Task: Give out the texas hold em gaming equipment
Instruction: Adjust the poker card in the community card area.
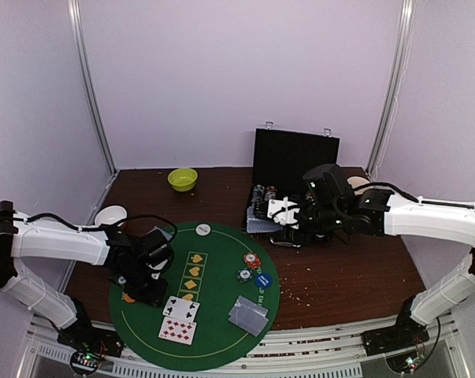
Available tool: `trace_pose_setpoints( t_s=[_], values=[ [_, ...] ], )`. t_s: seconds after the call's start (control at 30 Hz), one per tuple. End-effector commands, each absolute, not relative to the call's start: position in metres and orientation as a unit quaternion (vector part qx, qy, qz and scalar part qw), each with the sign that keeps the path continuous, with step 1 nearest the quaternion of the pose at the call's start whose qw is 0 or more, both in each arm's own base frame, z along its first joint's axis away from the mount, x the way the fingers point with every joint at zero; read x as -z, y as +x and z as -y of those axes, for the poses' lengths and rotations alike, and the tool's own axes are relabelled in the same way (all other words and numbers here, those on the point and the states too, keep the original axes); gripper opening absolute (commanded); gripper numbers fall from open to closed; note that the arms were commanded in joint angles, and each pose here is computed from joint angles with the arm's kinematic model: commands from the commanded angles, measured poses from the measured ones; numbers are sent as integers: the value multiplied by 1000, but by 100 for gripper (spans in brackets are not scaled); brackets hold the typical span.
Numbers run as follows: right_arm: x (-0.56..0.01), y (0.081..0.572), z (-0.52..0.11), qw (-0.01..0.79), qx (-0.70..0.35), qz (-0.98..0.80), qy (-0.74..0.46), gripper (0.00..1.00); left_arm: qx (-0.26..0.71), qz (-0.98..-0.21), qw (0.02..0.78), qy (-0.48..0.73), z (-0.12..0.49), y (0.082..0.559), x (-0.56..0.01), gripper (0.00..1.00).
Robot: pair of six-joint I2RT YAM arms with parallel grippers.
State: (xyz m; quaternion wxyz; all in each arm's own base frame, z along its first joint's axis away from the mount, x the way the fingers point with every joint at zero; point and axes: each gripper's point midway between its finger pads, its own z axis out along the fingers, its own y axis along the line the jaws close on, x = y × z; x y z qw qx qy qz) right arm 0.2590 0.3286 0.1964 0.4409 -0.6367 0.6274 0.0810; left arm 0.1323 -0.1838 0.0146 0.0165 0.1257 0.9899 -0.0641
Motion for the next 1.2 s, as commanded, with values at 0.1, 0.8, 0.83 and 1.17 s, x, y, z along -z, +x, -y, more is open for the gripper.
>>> trace_pose_setpoints(
  t_s=[0.1,0.8,0.83,1.17],
  values=[
    [-204,258,-330,448,-88,-623,-636,48,157,-976,1,153,232,123,-23,12],
    [-204,258,-329,446,-86,-624,-636,48,153,-975,-1,161,233,120,-25,11],
    [-204,258,-329,445,-87,-624,-637,48,140,-977,4,161,229,122,-27,11],
    [-211,252,-337,445,-110,-615,-642,48,166,-947,222,164,245,215,-146,45]
  ],
)
